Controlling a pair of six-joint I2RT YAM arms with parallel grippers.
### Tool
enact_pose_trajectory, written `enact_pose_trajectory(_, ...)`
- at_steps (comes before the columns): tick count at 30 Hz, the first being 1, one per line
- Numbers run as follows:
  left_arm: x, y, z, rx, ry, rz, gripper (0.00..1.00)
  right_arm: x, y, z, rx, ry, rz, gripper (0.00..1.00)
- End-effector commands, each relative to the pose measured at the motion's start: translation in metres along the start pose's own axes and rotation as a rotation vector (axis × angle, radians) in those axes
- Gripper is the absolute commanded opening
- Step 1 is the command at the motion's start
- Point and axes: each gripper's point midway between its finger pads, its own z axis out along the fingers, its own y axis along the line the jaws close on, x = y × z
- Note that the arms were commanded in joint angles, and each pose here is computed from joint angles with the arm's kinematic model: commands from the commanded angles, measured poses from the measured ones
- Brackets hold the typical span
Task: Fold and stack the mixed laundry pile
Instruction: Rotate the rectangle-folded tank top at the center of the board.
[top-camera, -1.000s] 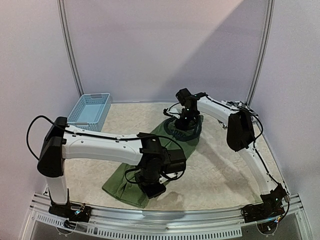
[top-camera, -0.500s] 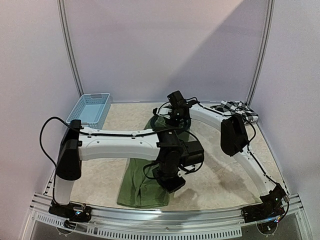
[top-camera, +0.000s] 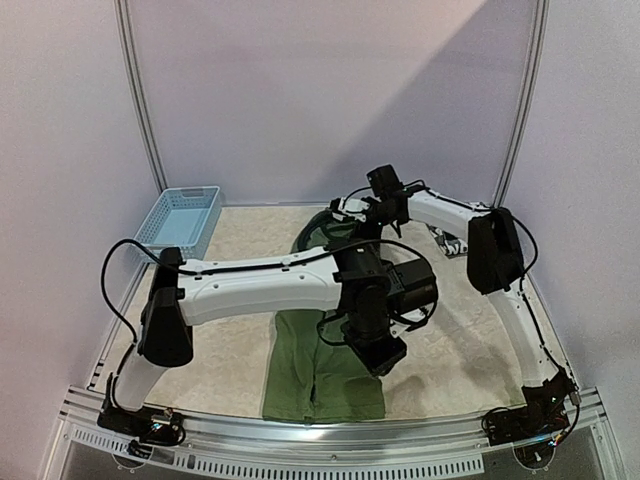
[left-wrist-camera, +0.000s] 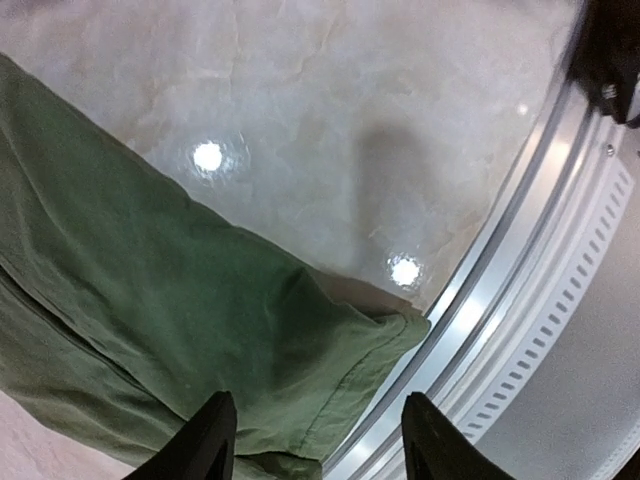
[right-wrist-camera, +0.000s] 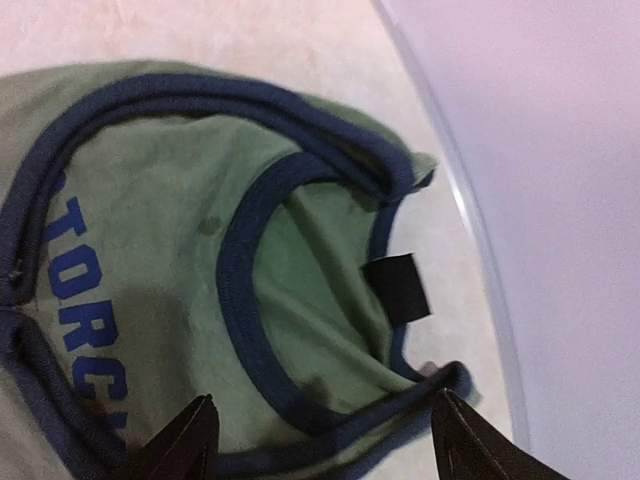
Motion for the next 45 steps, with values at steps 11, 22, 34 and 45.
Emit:
enact_pose_trajectory(11,-0.053,0.232,-0.183,-0.192,-0.652,-0.446,0.65,0.010,-0.051,-0.085,-0.041,-0.090,0.525,0.55)
enact_pose_trajectory(22,-0.075,0.401,-0.068,-0.169,-0.581,-0.730,0.52,0.024,-0.033,-0.038,-0.242,-0.150,0.962,0.34)
enact_pose_trajectory(34,-0.081,0.498,0.022,-0.001,-0.658,-0.952,0.60,0.063,-0.051,-0.008,-0.171,-0.125,1.203,0.38)
enact_pose_trajectory(45,-0.095,0.518,0.050,0.105,-0.702,-1.000,0.56,0.103,-0.061,0.009,-0.079,-0.073,1.303,0.42)
